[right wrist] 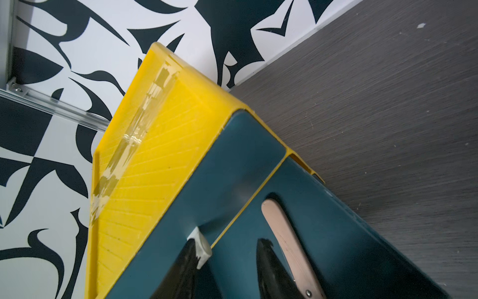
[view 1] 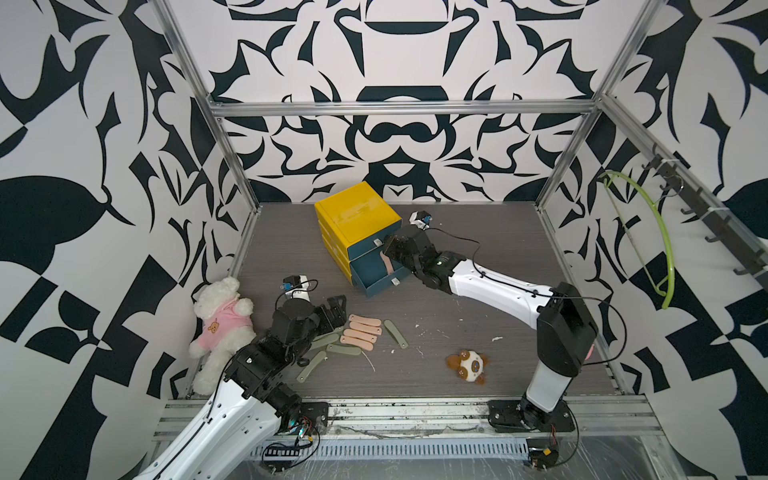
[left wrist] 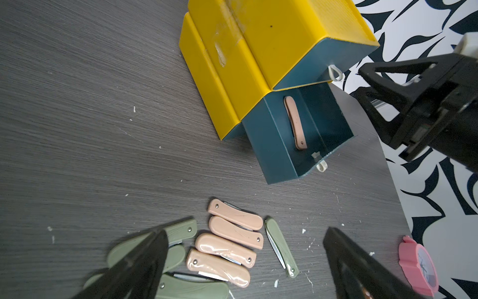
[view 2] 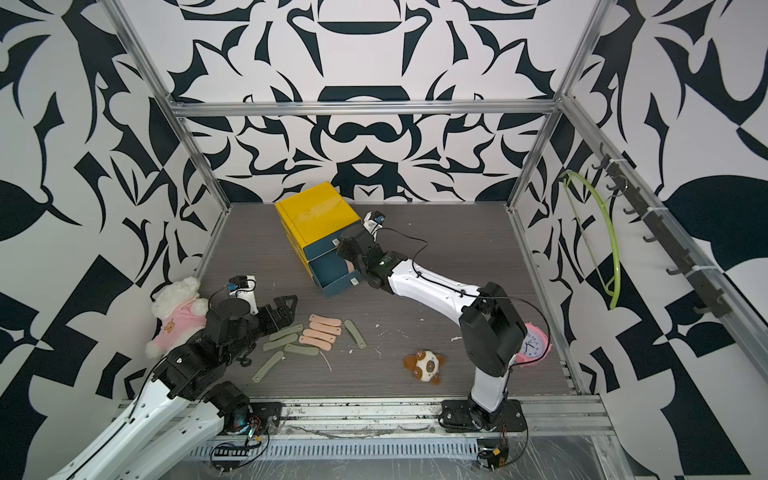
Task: Place the fruit knives into the drawer by color
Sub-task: Place the fruit knife in the drawer, then adjust the fruit knife at the center of the board.
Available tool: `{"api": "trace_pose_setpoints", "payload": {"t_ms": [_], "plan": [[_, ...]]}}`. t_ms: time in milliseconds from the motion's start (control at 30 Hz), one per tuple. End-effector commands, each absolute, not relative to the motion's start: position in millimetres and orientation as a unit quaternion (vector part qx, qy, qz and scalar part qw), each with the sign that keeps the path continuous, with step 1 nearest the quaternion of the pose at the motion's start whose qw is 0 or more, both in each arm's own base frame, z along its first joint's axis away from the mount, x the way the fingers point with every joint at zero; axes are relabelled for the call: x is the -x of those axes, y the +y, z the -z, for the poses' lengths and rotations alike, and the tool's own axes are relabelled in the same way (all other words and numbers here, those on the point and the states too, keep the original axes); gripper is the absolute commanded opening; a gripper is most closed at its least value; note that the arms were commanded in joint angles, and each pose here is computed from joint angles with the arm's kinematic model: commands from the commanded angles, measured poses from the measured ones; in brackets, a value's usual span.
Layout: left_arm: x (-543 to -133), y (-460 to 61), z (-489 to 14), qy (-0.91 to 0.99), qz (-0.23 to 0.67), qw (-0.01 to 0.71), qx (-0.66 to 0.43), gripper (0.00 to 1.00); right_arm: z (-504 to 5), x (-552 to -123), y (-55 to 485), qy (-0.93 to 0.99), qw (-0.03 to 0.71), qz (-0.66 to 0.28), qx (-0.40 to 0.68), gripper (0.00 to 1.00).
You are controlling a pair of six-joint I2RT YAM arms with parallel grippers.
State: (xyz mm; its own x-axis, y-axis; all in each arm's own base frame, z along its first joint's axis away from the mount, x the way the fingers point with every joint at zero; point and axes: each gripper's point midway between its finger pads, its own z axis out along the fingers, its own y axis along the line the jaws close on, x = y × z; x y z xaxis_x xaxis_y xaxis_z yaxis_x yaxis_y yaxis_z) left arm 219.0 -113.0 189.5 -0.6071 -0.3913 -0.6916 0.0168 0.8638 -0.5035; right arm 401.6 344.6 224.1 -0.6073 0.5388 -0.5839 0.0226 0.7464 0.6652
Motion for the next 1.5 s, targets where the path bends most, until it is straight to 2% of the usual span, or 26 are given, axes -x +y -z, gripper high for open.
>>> {"api": "trace_pose_setpoints", "payload": {"t_ms": [0,200,333,700,1133,1333,1467], "plan": [[-217,-117,-193,0.867,0.239,0.427,0.090,0.99,-282,-389,341,0.809,0.436,-0.367,-0.144,0.40],[-218,-124,-198,0.873,0.238,0.420,0.067,0.99,-301,-359,335,0.812,0.430,-0.385,-0.078,0.41],[-221,-136,-192,0.885,0.237,0.398,0.040,0.99,-293,-338,319,0.831,0.421,-0.361,-0.044,0.41],[-208,-169,-122,0.940,0.168,0.295,-0.027,0.98,-249,-295,269,0.856,0.415,-0.308,-0.008,0.44],[-194,-179,-61,0.961,0.157,0.225,-0.036,0.90,-229,-276,243,0.857,0.419,-0.300,-0.019,0.46],[-194,-188,-48,0.964,0.166,0.207,-0.035,0.90,-227,-276,233,0.855,0.430,-0.289,-0.035,0.45],[-197,-184,-42,0.969,0.140,0.202,-0.033,0.91,-226,-274,230,0.855,0.429,-0.290,-0.039,0.45]]}}
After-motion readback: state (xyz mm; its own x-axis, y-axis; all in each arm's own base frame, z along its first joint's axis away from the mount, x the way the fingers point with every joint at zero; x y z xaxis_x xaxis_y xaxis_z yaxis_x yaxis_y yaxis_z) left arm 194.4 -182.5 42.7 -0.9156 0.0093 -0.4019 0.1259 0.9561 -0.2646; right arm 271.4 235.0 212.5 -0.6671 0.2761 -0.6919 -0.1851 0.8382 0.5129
